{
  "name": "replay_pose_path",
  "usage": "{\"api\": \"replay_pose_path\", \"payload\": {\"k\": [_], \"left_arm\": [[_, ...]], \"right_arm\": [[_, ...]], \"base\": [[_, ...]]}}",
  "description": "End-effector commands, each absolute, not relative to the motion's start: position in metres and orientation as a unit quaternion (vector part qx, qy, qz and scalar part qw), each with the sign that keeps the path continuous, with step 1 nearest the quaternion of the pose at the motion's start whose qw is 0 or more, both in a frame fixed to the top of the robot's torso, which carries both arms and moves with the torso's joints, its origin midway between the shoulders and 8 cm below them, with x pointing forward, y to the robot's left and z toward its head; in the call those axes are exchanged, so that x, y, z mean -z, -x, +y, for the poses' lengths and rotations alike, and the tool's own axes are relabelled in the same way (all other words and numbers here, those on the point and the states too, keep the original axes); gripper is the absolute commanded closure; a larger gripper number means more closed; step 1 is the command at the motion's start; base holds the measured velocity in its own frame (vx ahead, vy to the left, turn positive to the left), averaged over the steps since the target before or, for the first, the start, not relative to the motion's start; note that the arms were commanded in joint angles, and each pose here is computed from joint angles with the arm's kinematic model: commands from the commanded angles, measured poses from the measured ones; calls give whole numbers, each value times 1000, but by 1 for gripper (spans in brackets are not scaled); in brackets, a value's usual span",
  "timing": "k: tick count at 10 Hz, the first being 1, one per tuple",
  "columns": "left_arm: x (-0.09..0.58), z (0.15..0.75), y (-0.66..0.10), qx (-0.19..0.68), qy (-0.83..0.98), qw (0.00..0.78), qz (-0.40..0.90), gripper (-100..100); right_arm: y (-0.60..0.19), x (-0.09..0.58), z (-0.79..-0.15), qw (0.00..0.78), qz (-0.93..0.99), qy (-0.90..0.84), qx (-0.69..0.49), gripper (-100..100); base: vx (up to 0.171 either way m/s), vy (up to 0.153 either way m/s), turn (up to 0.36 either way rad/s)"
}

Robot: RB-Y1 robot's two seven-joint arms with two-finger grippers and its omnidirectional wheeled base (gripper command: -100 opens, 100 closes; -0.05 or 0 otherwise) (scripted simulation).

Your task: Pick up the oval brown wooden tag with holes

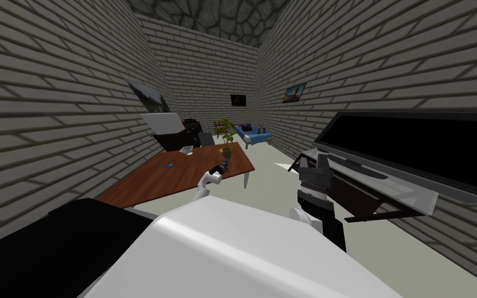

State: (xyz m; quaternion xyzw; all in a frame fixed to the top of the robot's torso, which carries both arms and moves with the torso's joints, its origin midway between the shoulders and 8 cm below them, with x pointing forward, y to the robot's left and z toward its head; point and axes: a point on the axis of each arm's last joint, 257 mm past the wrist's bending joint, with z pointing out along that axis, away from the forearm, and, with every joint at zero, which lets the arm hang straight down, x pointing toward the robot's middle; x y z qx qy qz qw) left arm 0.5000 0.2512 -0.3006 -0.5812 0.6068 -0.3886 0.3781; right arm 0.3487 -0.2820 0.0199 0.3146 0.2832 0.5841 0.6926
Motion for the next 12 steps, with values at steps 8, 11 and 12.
{"api": "replay_pose_path", "payload": {"k": [8, 11, 12], "left_arm": [[377, 264, -493, 303, 657, 274, 634, -100], [399, 269, -482, 270, 677, 242, 640, -100], [409, 275, -481, 256, 689, 226, 639, -100]], "right_arm": [[-349, -20, -282, 693, 283, -315, -584, 0], [-349, -20, -282, 693, 283, -315, -584, 0], [-349, -20, -282, 693, 283, -315, -584, 0]], "base": [[46, -28, 3], [44, -15, 7], [48, -19, 11]]}}
